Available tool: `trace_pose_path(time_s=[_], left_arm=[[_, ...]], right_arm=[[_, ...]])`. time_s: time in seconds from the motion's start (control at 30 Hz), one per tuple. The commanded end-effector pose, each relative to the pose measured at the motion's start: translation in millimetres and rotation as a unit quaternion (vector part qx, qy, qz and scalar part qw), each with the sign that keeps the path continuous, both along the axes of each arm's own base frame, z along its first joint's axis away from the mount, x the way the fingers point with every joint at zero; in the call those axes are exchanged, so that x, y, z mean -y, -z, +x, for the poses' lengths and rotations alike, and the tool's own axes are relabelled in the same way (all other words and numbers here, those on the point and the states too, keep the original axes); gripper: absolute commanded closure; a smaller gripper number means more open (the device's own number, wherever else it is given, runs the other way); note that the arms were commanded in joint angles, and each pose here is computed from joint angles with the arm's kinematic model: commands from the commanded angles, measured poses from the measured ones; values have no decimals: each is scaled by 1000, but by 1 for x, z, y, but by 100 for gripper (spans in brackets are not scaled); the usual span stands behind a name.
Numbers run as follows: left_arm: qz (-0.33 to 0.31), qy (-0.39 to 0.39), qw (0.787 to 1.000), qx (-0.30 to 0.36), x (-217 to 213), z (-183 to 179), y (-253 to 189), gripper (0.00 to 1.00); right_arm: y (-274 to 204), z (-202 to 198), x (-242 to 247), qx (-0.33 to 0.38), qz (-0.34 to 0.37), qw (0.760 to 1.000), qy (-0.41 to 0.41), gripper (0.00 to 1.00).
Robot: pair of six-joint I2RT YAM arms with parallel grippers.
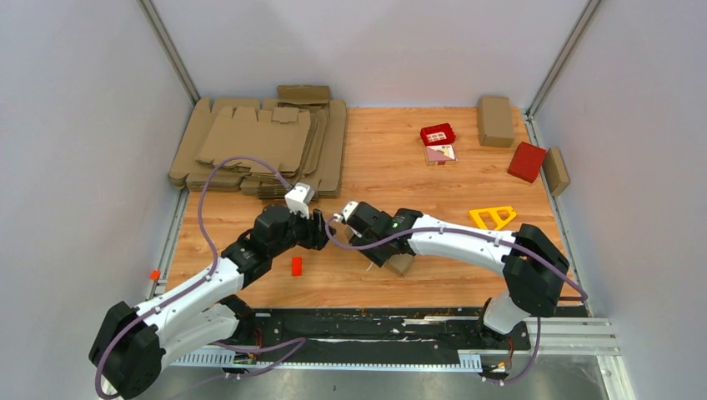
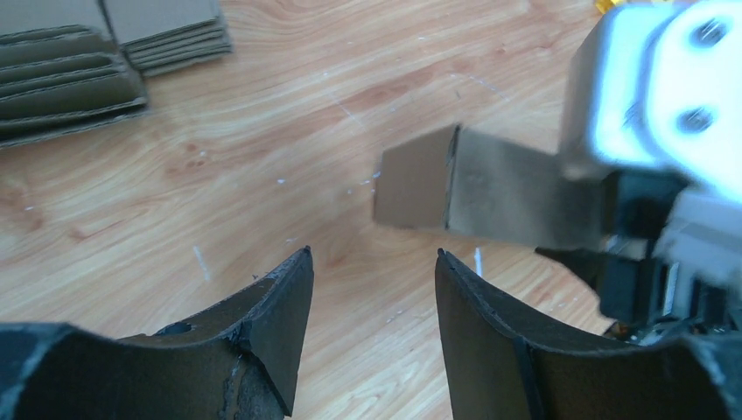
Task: Fold the paper box
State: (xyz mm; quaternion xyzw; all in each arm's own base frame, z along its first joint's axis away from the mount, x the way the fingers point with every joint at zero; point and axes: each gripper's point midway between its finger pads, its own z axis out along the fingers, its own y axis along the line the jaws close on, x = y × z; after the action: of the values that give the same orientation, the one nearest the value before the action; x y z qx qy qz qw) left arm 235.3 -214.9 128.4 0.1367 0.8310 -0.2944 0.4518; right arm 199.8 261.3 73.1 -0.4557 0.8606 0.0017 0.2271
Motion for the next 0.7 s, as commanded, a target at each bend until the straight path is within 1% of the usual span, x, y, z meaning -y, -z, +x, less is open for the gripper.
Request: trace_pose_path(time_s=[0.0, 0.03, 0.1, 0.17, 0.23, 0.3, 0.33, 0.43, 0.5, 0.57, 0.6, 0.67], left_arm=[[36, -58, 997, 34, -27, 11, 5, 39], [41, -70, 996, 38, -32, 12, 4, 39], [34, -83, 995, 50, -37, 12, 2, 38], [21, -96, 993, 60, -40, 13, -1, 38], [18, -101, 993, 65, -43, 12, -3, 38], [15, -103, 992, 68, -44, 12, -4, 37], [15, -101, 992, 67, -43, 11, -3, 38], [13, -96, 993, 67, -41, 12, 2, 38], [16, -94, 993, 63, -39, 13, 6, 38], [19, -90, 994, 55, -36, 14, 12, 39], [17, -89, 995, 52, -35, 14, 14, 39], [11, -81, 996, 44, -30, 14, 17, 39]], right_arm=[[-50, 46, -2, 99, 23, 994, 44, 59], [-55, 58, 4, 118, 15, 991, 63, 61], [-66, 86, 24, 167, -14, 980, 108, 60], [-75, 118, 47, 216, -55, 962, 159, 64], [-89, 150, 74, 252, -93, 938, 217, 64], [-103, 182, 101, 287, -137, 910, 267, 65], [-116, 199, 118, 317, -167, 886, 294, 63], [-144, 254, 154, 376, -221, 833, 339, 59], [-151, 292, 184, 391, -272, 805, 352, 59], [-159, 323, 208, 406, -306, 776, 373, 59], [-167, 338, 218, 427, -309, 753, 393, 59], [-175, 361, 237, 447, -336, 722, 407, 61]])
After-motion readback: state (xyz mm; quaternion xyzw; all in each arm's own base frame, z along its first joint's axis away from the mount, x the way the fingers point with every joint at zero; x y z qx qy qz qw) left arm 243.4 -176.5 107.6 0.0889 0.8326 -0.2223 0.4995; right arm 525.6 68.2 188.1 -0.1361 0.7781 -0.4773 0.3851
